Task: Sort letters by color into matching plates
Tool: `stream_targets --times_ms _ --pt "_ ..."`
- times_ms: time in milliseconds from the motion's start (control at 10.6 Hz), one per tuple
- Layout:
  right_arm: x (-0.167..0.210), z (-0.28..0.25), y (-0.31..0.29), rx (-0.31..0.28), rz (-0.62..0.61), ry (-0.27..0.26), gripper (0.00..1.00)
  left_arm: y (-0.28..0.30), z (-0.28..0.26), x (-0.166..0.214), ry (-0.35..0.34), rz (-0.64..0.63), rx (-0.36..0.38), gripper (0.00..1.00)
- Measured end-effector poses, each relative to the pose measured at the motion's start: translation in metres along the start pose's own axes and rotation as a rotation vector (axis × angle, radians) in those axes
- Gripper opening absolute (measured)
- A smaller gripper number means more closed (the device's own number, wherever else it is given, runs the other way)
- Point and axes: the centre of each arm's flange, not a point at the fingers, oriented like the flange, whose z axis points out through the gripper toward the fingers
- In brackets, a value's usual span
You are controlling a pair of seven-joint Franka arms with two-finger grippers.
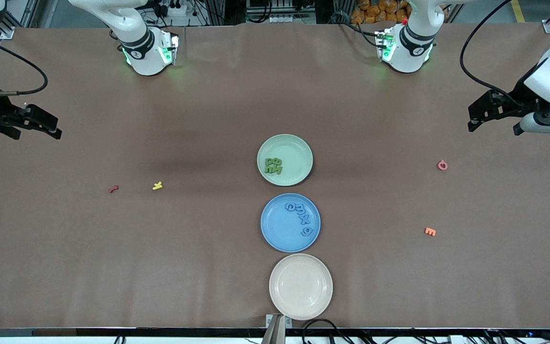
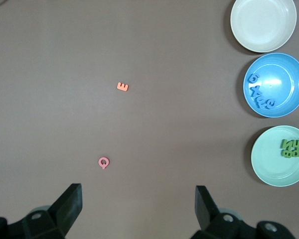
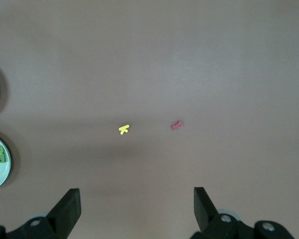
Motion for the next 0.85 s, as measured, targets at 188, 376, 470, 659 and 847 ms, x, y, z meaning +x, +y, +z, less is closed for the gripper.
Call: stream_targets --times_ms 188,376,470,659,847 --pt "-0.0008 0.0089 -0.0034 -0.001 -0.008 -0.019 1.00 -0.0001 0.0000 0.0000 0.000 0.000 0.000 1.00" --pt "-0.0012 0.0112 -0.0072 -0.001 -0.016 -0.024 1.00 -0.0002 0.0000 0.0000 0.000 0.000 0.000 1.00" --pt "-0.0012 0.0111 -0.0074 -0.001 -0.016 -0.024 1.00 -0.0002 0.0000 0.0000 0.000 0.000 0.000 1.00" --pt "-0.0012 0.0111 -0.0074 -0.001 -0.017 -0.024 1.00 -0.0002 0.0000 0.0000 0.000 0.000 0.000 1.00" --pt "-0.0013 0.0111 -0.0075 -0.001 -0.018 -0.024 1.00 -0.0002 0.0000 0.0000 0.000 0.000 0.000 1.00"
